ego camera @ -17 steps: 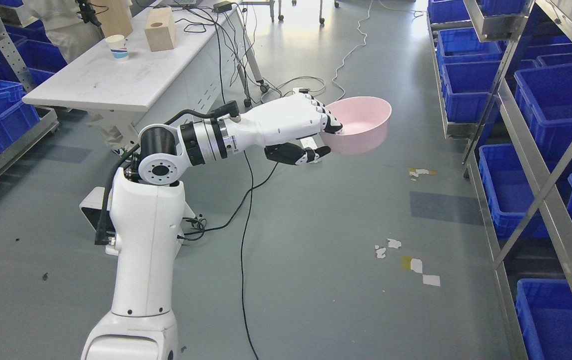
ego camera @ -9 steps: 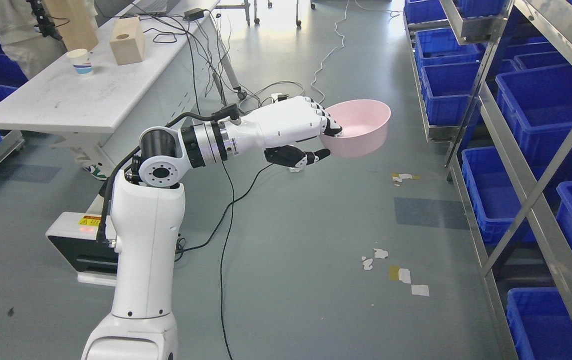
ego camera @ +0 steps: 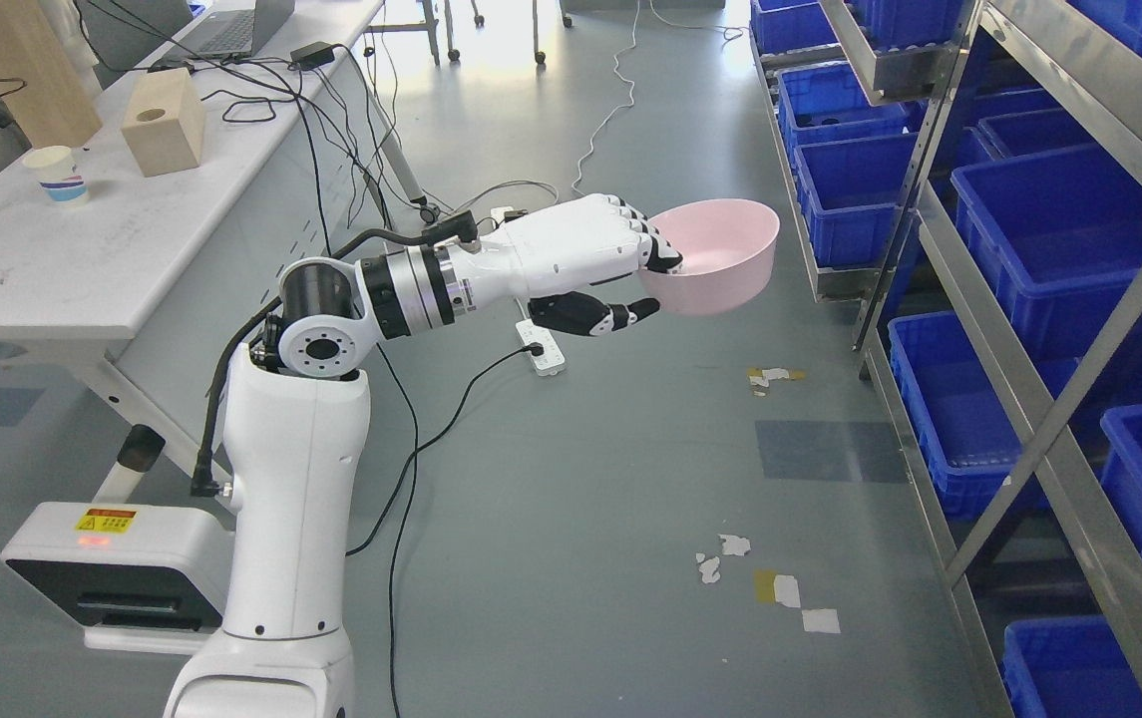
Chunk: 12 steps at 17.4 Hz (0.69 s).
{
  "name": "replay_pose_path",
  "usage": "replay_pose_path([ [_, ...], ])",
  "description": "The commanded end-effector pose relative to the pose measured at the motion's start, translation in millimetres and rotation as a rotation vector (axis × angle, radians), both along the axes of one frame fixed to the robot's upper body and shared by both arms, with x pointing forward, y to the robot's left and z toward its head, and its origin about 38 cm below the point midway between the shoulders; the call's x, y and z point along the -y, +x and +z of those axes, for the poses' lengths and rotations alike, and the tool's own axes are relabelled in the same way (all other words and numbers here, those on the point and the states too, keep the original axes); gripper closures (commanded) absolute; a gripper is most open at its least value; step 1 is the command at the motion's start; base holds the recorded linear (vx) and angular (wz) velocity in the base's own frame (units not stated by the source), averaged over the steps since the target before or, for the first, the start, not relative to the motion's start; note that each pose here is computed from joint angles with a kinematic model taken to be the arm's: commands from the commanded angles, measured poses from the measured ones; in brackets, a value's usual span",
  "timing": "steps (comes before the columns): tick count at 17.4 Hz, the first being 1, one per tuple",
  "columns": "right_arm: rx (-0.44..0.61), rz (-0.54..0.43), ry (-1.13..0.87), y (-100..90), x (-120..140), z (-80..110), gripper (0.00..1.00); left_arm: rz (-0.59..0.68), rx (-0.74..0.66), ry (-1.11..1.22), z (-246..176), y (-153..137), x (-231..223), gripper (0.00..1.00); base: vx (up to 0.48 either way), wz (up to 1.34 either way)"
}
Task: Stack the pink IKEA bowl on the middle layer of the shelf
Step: 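Hold the pink bowl raised in the left hand while driving to the rack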
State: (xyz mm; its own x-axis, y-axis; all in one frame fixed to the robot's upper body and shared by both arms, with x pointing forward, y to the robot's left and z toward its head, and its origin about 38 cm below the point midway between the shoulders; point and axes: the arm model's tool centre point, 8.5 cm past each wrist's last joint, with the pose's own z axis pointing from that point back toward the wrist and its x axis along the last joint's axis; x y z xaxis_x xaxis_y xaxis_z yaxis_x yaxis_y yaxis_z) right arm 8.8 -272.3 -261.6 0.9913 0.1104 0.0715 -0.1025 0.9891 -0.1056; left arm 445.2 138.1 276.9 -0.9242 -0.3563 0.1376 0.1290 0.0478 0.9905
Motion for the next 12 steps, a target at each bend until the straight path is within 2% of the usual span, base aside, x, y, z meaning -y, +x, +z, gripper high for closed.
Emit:
replay_pose_path([
  [1,0.013,0.001,-0.016,3.2,10.9,0.9,0.0,-0.002,-0.003,0.021,-3.4,-0.6,-1.6,0.99,0.226,0.02],
  [12,0.015,0.002,-0.016,4.2,10.9,0.9,0.0,-0.002,-0.005,0.021,-4.1,-0.7,-1.7,0.99,0.215,0.05],
])
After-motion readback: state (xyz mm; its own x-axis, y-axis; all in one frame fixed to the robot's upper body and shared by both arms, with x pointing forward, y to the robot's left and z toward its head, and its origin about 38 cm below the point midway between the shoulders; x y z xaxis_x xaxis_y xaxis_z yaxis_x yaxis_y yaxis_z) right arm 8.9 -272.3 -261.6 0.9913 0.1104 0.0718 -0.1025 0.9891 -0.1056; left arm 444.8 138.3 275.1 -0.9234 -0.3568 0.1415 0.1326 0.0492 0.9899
